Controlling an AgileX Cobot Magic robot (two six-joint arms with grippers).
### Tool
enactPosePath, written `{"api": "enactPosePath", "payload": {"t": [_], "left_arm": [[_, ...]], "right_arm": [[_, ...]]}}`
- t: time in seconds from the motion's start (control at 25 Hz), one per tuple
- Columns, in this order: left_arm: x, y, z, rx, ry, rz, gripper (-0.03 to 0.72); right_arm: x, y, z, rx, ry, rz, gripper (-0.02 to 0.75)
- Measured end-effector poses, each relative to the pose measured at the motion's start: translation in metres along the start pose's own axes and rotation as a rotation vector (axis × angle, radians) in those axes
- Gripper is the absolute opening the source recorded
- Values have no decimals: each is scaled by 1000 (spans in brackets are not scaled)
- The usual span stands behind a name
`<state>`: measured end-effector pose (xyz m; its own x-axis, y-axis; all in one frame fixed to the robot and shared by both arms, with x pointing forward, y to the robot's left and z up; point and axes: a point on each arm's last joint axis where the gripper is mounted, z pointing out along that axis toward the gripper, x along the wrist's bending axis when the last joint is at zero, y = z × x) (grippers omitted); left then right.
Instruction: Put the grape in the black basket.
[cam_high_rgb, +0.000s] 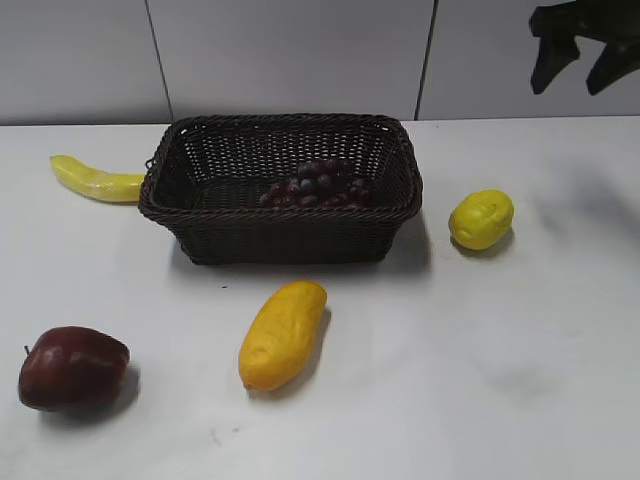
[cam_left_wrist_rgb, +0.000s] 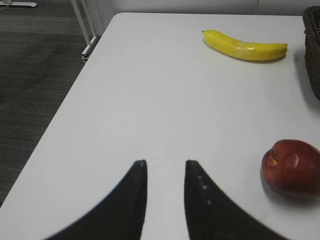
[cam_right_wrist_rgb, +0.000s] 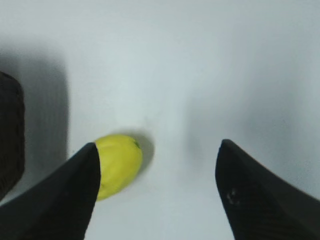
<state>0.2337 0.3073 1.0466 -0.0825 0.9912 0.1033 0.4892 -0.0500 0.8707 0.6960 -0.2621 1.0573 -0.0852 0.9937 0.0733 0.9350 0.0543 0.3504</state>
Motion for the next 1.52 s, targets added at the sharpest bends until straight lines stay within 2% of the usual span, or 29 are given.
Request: {"api": "enactPosePath", "payload": {"t": [0.16,0.52,0.8,1.08,1.28,1.52], "left_arm": [[0,0,0,0,0,0,230],[0,0,0,0,0,0,230],[0,0,0,0,0,0,230],[0,0,0,0,0,0,230],[0,0,0,0,0,0,230],[0,0,0,0,0,0,230]], "right_arm": [[-4,-33,-26,43,-61,-31,543],[-2,-151,-65,166,-60,-31,542],[-2,-246,-78,114,-62,-33,541],[0,-317,-93,24,-57,-33,541],[3,-355,-107,-122,-35,-26,540],[6,-383,-132,-377,-20,-34,541]]}}
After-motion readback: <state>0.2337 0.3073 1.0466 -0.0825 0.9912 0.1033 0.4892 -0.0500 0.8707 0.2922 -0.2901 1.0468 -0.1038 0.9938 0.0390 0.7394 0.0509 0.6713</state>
